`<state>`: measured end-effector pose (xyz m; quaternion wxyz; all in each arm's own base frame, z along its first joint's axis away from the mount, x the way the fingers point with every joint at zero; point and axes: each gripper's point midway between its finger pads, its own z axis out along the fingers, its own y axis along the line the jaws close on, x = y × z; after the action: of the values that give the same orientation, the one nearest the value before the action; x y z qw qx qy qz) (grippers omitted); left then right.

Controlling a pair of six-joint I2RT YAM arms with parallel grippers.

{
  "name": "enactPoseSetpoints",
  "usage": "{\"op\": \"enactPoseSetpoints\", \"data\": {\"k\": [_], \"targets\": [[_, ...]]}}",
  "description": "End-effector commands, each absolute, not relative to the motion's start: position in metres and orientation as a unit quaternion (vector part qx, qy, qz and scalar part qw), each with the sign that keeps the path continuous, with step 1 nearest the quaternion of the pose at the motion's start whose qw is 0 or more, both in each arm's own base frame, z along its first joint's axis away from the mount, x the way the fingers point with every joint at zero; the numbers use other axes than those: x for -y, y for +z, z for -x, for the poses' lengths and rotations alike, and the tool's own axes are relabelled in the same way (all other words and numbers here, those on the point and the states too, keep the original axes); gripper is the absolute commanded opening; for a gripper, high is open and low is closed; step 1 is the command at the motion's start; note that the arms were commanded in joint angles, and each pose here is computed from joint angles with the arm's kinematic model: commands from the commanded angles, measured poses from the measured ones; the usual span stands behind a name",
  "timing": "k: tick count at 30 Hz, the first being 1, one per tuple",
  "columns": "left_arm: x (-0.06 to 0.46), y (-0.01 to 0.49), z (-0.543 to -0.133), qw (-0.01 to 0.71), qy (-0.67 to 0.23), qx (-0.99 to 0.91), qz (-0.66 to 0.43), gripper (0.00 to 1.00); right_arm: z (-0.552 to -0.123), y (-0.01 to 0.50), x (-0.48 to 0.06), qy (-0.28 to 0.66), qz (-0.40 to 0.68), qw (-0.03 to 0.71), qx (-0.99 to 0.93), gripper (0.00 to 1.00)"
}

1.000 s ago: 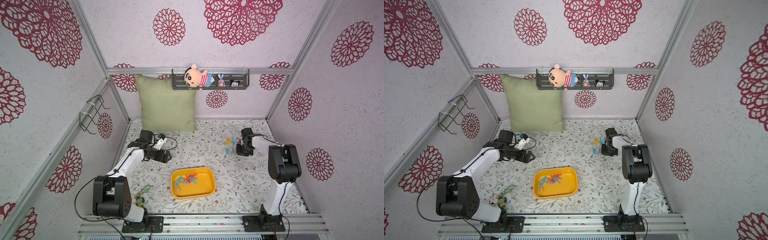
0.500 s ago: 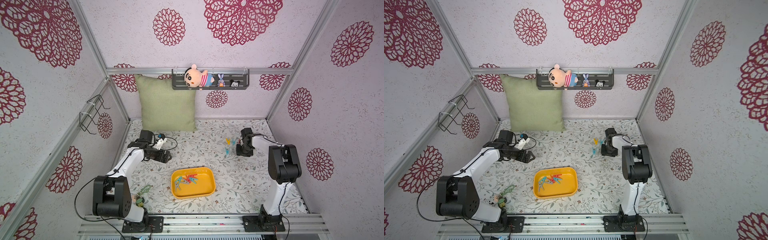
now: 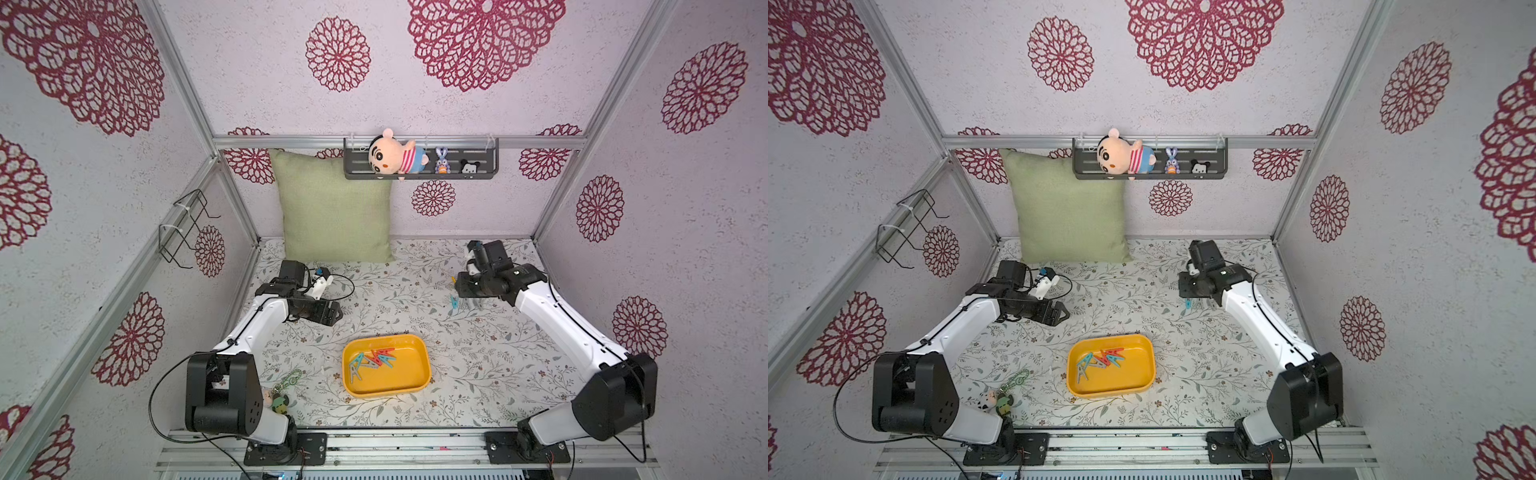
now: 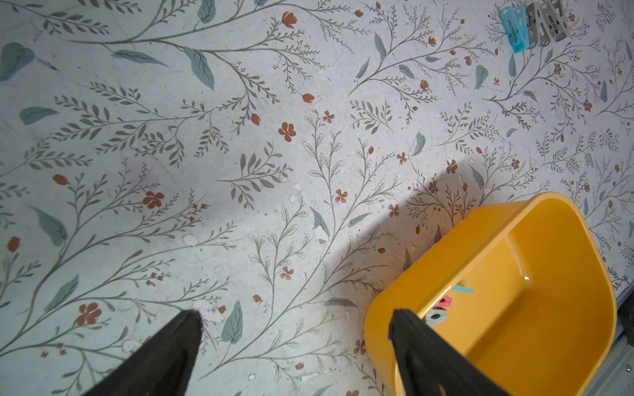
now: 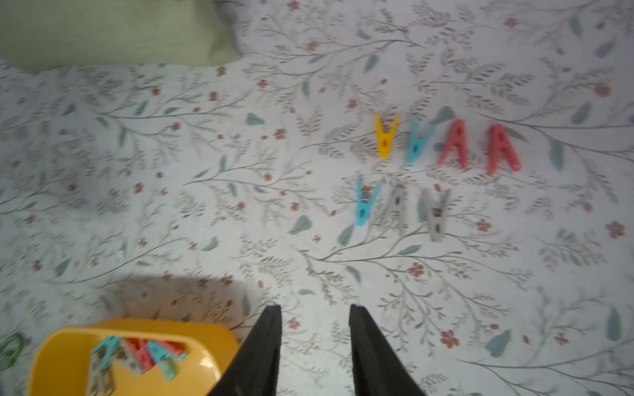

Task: Take the clothespins out of the storage box
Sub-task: Pick up the clothespin from the storage box.

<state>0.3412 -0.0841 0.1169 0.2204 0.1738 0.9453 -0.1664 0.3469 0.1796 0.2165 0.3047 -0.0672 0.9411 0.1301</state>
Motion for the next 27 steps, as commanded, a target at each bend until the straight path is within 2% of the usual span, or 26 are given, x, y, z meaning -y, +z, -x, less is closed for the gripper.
{"op": "enactPoseSetpoints", "data": {"k": [1,5,9,18,27], "targets": [[0.079,0.118,-0.344,0.228,-0.161,-0.946,-0.166,0.94,-0.307,0.206,-0.226,0.168,0.105,0.271,-0.942,0.35],[0.076,0.118,-0.346,0.231,-0.155,-0.947,-0.162,0.94,-0.269,0.184,-0.284,0.175,0.185,0.241,-0.936,0.33],[0.075,0.116,-0.346,0.229,-0.152,-0.948,-0.161,0.94,-0.24,0.157,-0.321,0.16,0.254,0.209,-0.931,0.33],[0.076,0.117,-0.346,0.229,-0.154,-0.948,-0.16,0.94,-0.206,0.089,-0.349,0.098,0.314,0.136,-0.935,0.32],[0.076,0.117,-0.346,0.23,-0.155,-0.947,-0.16,0.94,-0.197,0.06,-0.361,0.097,0.315,0.115,-0.937,0.31]]}}
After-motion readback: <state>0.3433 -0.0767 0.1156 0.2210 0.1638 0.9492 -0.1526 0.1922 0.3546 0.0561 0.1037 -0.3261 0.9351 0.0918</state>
